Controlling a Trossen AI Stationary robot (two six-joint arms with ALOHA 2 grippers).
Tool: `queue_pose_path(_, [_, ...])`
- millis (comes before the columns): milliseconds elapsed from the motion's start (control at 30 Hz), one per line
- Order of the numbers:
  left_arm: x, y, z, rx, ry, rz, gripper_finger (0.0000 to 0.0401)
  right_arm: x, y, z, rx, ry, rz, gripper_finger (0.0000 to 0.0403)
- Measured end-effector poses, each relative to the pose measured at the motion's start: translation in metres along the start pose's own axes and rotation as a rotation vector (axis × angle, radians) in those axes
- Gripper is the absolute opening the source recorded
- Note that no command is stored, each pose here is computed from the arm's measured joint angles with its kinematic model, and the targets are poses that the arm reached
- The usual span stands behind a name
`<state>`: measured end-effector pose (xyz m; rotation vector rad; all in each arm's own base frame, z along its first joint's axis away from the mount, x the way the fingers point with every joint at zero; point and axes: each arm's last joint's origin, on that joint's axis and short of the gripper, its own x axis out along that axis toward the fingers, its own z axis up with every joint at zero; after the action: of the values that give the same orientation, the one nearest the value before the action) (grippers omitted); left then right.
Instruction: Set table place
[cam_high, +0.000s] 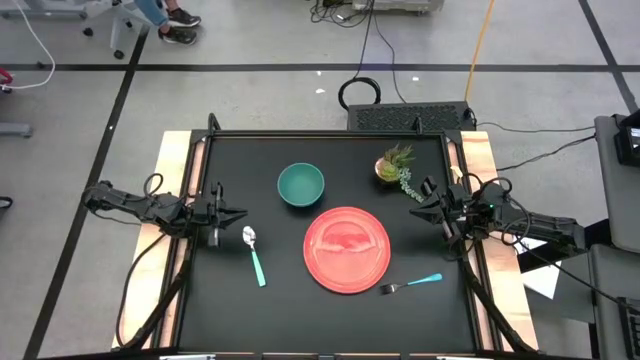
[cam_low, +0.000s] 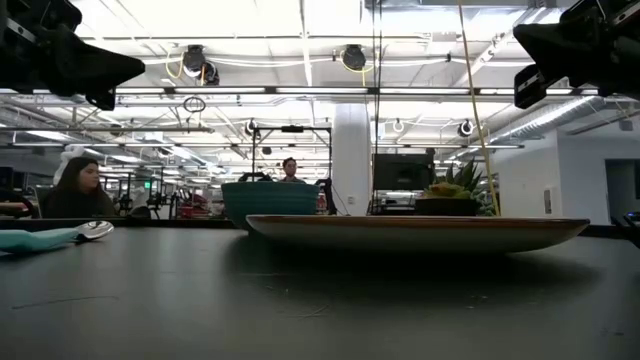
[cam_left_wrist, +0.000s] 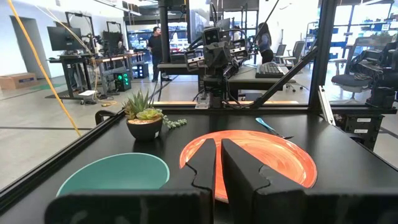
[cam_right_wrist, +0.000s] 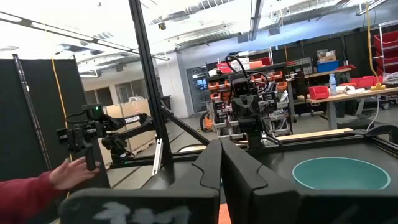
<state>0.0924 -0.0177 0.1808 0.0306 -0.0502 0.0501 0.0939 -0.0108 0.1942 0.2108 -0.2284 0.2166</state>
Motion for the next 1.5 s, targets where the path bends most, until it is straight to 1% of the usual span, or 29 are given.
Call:
queue_pose_path(400, [0.0, 0.0, 0.002, -0.012, -0.024, 0.001, 0.0031, 0.0, 0.0, 0.0, 0.0, 0.0, 0.0, 0.0])
queue_pose_path(700, [-0.001, 0.001, 0.011, -0.041, -0.11, 0.006, 0.0031, 0.0, 0.0, 0.0, 0.0, 0.0, 0.0, 0.0])
queue_pose_path(800, [-0.001, 0.001, 0.012, -0.058, -0.116, 0.005, 0.0031, 0.0, 0.0, 0.0, 0.0, 0.0, 0.0, 0.0])
queue_pose_path(867, [-0.001, 0.001, 0.015, -0.071, -0.151, 0.007, 0.0031, 0.0, 0.0, 0.0, 0.0, 0.0, 0.0, 0.0])
queue_pose_path(1000, [-0.003, 0.002, 0.024, -0.063, -0.242, 0.015, 0.0031, 0.0, 0.0, 0.0, -0.004, 0.0, 0.0, 0.0])
queue_pose_path(1067, [-0.004, 0.003, 0.027, -0.034, -0.269, 0.022, 0.0031, 0.0, 0.0, 0.0, -0.012, 0.0, 0.0, 0.0])
queue_pose_path(1233, [-0.004, 0.003, 0.029, 0.024, -0.287, 0.037, 0.0031, 0.0, 0.0, 0.0, -0.102, -0.001, -0.001, 0.0])
queue_pose_path(1367, [-0.005, 0.003, 0.031, 0.033, -0.308, 0.044, 0.0031, 0.0, 0.0, 0.0, -0.134, -0.001, -0.002, 0.0])
queue_pose_path(1433, [-0.005, 0.004, 0.032, 0.022, -0.315, 0.076, 0.0031, 0.0, 0.0, 0.0, -0.138, -0.001, -0.002, 0.0])
queue_pose_path(1500, [-0.006, 0.007, 0.034, -0.019, -0.309, 0.156, 0.0031, 0.0, 0.0, 0.0, -0.138, 0.0, -0.002, 0.0])
